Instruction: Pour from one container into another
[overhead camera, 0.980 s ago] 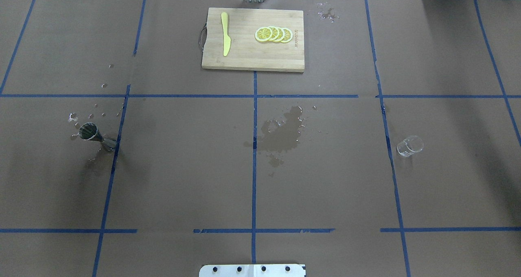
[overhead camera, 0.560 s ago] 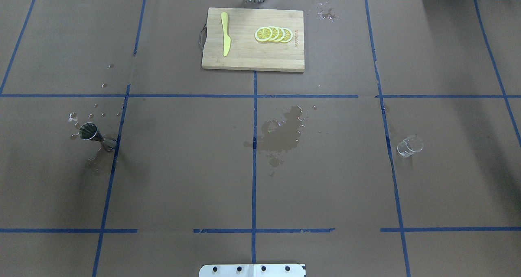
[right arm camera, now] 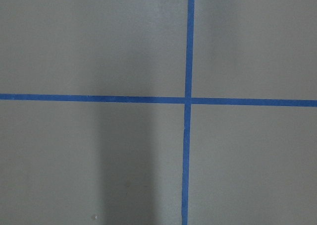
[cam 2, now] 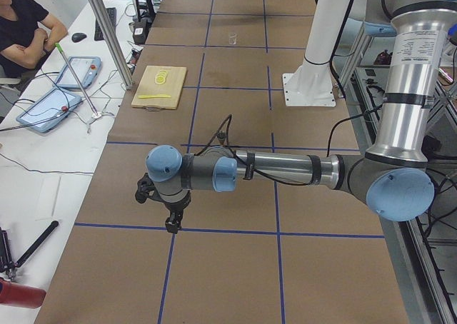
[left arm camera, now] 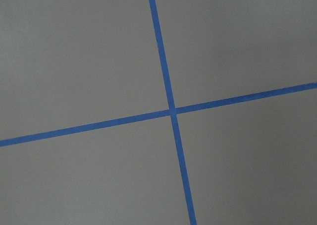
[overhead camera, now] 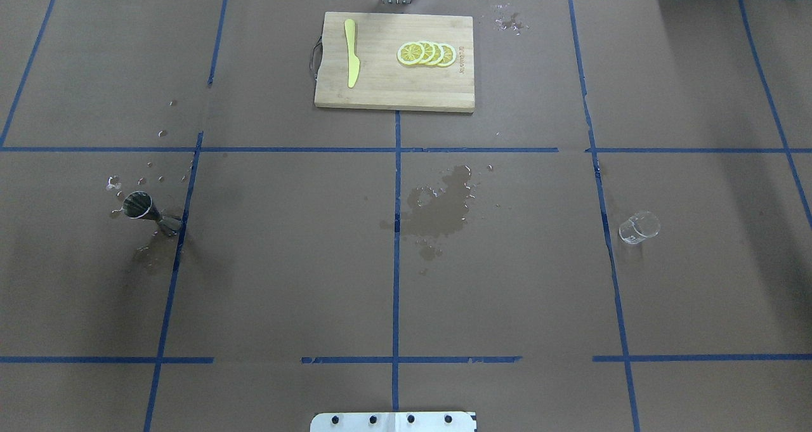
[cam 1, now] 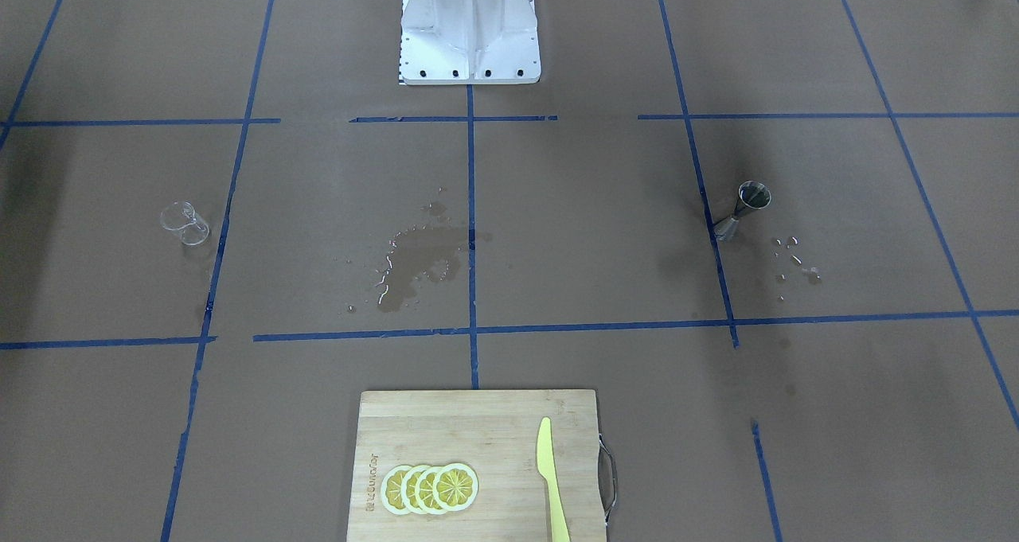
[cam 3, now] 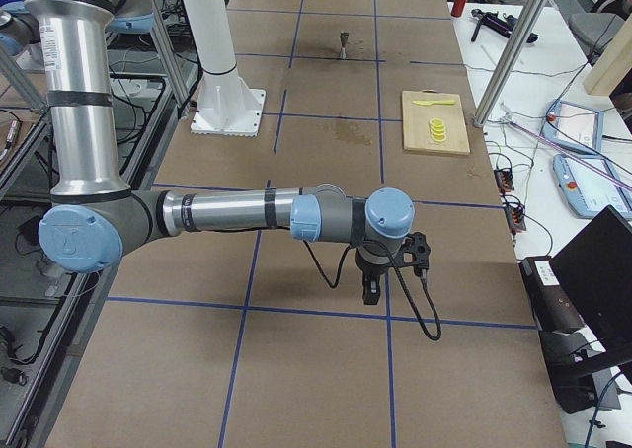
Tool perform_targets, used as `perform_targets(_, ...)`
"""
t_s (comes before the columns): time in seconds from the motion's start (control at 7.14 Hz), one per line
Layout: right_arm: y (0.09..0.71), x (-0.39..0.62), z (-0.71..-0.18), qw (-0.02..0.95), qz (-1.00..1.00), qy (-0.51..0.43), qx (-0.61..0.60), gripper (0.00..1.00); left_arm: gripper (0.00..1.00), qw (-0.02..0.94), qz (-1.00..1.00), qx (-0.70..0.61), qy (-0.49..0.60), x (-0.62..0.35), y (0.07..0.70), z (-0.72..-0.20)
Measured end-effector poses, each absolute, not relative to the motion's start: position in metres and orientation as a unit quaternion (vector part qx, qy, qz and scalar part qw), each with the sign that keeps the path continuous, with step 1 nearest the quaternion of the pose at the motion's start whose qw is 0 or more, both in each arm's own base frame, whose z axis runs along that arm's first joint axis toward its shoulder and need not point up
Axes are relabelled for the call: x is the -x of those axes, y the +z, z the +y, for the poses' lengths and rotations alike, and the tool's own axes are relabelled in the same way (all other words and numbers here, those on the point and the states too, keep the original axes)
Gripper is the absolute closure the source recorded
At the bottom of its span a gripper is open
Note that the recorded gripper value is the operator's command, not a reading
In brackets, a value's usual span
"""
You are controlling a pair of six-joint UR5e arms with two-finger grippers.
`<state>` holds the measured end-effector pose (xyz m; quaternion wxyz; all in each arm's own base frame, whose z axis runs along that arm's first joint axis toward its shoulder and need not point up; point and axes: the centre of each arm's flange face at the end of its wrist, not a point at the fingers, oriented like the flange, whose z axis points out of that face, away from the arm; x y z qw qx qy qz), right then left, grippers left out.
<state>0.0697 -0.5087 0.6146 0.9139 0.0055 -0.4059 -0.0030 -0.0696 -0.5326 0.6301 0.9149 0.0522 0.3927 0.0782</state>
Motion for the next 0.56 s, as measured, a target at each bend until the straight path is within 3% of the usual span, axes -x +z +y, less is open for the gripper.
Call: perform_targets(0.56,0.632,-0.08,-0.512,0.919,-0.393,-0.006,-0.035,0.0,0.0,0.915,0.392,-0.057,0.08,0.07,0.631,-0.533)
